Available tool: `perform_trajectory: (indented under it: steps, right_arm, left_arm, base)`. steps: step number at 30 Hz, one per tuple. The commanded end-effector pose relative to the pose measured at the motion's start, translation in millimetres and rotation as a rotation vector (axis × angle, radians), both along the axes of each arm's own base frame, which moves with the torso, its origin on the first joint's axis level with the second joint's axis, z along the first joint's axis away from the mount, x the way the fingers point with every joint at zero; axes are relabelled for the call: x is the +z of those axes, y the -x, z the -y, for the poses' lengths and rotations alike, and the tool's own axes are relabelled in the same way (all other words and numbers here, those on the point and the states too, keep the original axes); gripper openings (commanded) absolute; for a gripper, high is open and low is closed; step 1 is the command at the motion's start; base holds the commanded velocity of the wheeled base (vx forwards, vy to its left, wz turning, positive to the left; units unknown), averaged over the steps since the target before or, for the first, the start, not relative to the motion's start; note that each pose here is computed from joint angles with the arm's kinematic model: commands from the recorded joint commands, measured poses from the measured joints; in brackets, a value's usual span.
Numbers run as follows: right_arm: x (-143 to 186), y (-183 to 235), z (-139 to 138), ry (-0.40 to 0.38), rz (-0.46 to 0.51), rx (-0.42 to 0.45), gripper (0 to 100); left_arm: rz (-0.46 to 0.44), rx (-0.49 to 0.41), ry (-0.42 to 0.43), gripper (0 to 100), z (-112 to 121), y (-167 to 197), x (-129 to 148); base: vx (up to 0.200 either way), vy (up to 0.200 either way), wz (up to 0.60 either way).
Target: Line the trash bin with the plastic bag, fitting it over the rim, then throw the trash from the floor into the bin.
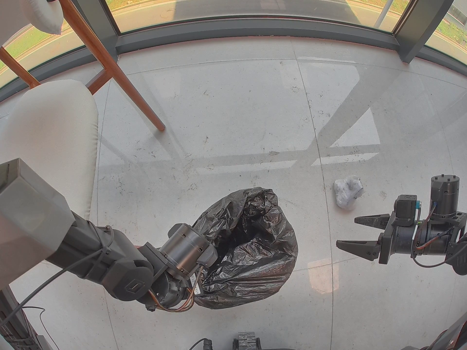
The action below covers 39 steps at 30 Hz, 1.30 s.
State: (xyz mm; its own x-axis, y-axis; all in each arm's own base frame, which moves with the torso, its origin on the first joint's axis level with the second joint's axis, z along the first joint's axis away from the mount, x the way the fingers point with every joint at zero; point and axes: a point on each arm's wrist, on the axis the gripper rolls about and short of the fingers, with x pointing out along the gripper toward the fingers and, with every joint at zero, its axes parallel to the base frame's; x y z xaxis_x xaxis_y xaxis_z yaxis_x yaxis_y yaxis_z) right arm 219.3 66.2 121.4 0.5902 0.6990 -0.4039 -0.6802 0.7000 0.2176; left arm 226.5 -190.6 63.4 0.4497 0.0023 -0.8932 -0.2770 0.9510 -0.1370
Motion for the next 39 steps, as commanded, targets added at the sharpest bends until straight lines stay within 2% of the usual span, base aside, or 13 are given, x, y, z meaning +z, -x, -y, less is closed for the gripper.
perform_trajectory:
  steps: [1, 9, 12, 14, 16, 19, 20, 23, 25, 26, 32, 35, 39]
  right_arm:
    - [-0.5, -0.3, 2.0, 0.0, -0.002, -0.008, 100]
    - [-1.7, 0.5, 7.9, 0.001, -0.006, -0.033, 100]
    - [-1.7, -1.0, 13.9, 0.001, -0.006, -0.06, 100]
    - [-1.4, -2.3, 25.3, 0.002, -0.005, -0.112, 100]
    - [-0.7, -2.3, 36.0, 0.001, -0.002, -0.16, 100]
    - [1.4, -2.3, 52.8, -0.001, 0.007, -0.236, 100]
    - [2.9, -0.7, 61.9, -0.003, 0.013, -0.276, 100]
    - [-2.4, 7.2, 76.2, -0.002, -0.011, -0.344, 100]
    - [-4.1, 10.1, 78.2, -0.001, -0.018, -0.354, 100]
    - [-9.6, 18.1, 81.3, 0.002, -0.041, -0.371, 100]
    - [-12.7, 26.9, 81.6, 0.002, -0.054, -0.381, 100]
    - [-11.1, 25.4, 81.5, 0.0, -0.047, -0.38, 100]
    - [-11.0, 24.4, 81.0, 0.0, -0.047, -0.377, 100]
  left_arm:
    - [0.005, 0.001, 0.003, 100, -2.1, 2.5, 1.3]
    - [-0.007, -0.001, -0.003, 100, -18.7, 20.8, 6.1]
    - [0.006, -0.001, 0.01, 100, -24.7, 27.1, 9.5]
    - [0.034, -0.003, 0.034, 100, -32.2, 36.3, 18.8]
    - [0.069, -0.006, 0.064, 100, -38.6, 44.2, 29.2]
    - [0.17, -0.009, 0.148, 100, -47.7, 54.4, 52.8]
    - [0.243, -0.016, 0.204, 100, -51.1, 58.2, 65.4]
    - [0.369, -0.052, 0.269, 100, -62.0, 68.2, 77.3]
    - [0.395, -0.072, 0.269, 100, -65.3, 71.4, 76.9]
    - [0.462, -0.127, 0.254, 100, -73.7, 75.2, 73.2]
    - [0.604, -0.342, 0.137, 100, -98.8, 78.5, 53.1]
    - [0.654, -0.372, 0.125, 100, -105.1, 72.6, 57.0]
    - [0.668, -0.364, 0.166, 100, -103.4, 69.1, 62.7]
  base:
    - [0.0, 0.0, 0.0]
    - [0.0, 0.0, 0.0]
    - [0.0, 0.0, 0.0]
    - [0.0, 0.0, 0.0]
    - [0.0, 0.0, 0.0]
    - [0.0, 0.0, 0.0]
    - [0.0, 0.0, 0.0]
    - [0.0, 0.0, 0.0]
    - [0.0, 0.0, 0.0]
    - [0.0, 0.0, 0.0]
    - [0.0, 0.0, 0.0]
    - [0.0, 0.0, 0.0]
    - [-0.2, 0.0, 0.0]
